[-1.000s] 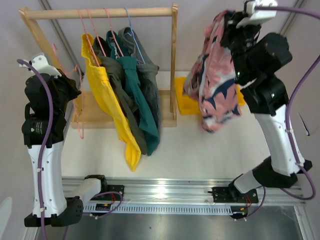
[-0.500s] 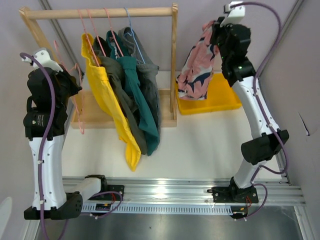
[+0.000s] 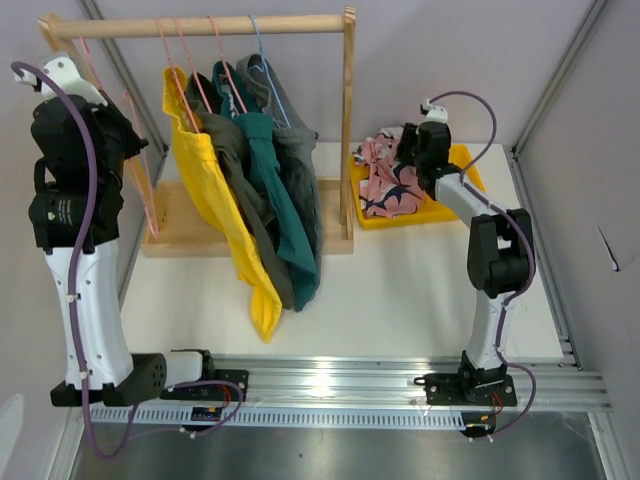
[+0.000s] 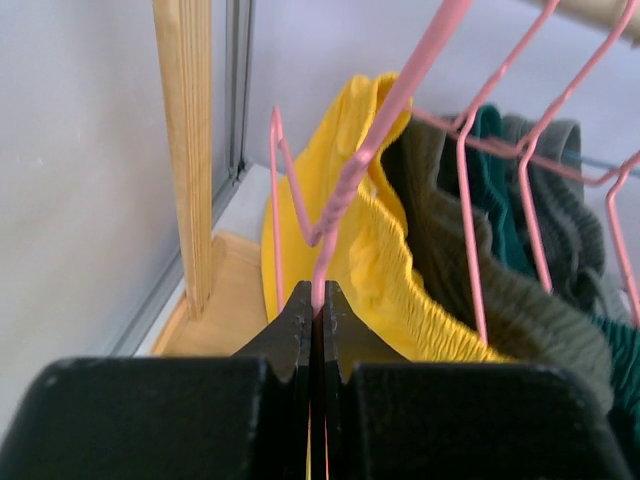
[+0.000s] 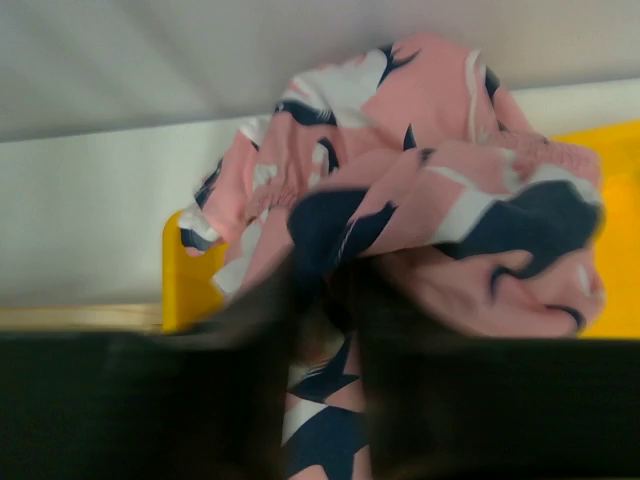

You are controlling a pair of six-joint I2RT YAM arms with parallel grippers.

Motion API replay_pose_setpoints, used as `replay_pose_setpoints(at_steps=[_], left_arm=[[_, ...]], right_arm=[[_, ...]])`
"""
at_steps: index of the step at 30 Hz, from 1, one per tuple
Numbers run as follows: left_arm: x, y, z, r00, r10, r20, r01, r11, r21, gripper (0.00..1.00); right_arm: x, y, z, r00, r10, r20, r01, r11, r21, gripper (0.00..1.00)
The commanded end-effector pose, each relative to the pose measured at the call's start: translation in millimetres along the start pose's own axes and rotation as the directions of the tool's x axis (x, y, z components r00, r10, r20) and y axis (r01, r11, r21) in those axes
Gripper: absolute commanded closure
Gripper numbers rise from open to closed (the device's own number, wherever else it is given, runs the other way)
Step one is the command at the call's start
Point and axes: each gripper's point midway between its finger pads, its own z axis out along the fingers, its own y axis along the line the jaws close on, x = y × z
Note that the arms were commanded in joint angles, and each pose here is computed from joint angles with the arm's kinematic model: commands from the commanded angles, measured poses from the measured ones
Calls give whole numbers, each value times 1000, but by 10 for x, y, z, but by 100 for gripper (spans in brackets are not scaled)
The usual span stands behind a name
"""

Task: Remove the shorts from the hanger

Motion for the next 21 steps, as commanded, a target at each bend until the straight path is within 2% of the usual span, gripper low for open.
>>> replay_pose_setpoints(at_steps=[1, 2, 3, 4, 5, 7, 8, 9, 11, 12, 13, 15, 17, 21], left_arm=[[-345, -37, -27, 996, 23, 82, -23, 1000, -2, 100], [-376, -41, -2, 996, 28, 86, -29, 1000, 1, 100], [-360, -54, 106, 997, 35, 73, -35, 999, 0, 100], [-480, -92, 85, 995, 34, 99, -37, 999, 31, 100], [-516, -115, 108, 994, 30, 104, -35, 998, 47, 100], [-536, -172, 237, 995, 22, 98, -30, 997, 73, 100], [-580, -192, 261, 994, 18, 104, -28, 995, 95, 100], [-583, -191, 313, 995, 16, 100, -25, 995, 99, 100], [-591, -128, 487, 996, -4, 88, -5, 995, 96, 100], [-581, -184, 536, 997, -13, 77, 1, 989, 145, 100], [-581, -227, 630, 997, -29, 74, 16, 984, 179, 100], [-630, -246, 701, 996, -33, 80, 14, 975, 220, 100], [-607, -250, 862, 997, -39, 71, 20, 969, 245, 100], [-610, -402, 994, 997, -56, 61, 31, 935, 354, 100]], right_arm=[[-137, 50, -136, 991, 132, 12, -131, 988, -87, 18], [102, -8, -210, 990, 144, -5, -144, 986, -82, 1], [139, 1, -303, 988, 154, -2, -154, 984, -89, 1], [-45, 101, -489, 982, 183, 42, -177, 977, -123, 1], [223, 71, -602, 984, 180, -3, -179, 978, -109, 1], [329, 226, -827, 983, 183, -14, -184, 975, -128, 1], [192, 312, -1006, 982, 189, 27, -183, 970, -159, 1], [466, 303, -1118, 984, 180, -16, -180, 972, -150, 1], [572, 486, -1327, 983, 184, -22, -185, 964, -192, 1], [532, 553, -1461, 981, 192, -6, -188, 958, -217, 1], [759, 558, -1549, 982, 185, -41, -190, 958, -217, 1], [828, 779, -1732, 984, 172, -36, -176, 943, -282, 1], [1075, 960, -1876, 990, 127, -65, -141, 933, -331, 1], [1397, 1121, -2045, 990, 98, -102, -130, 917, -378, 1]])
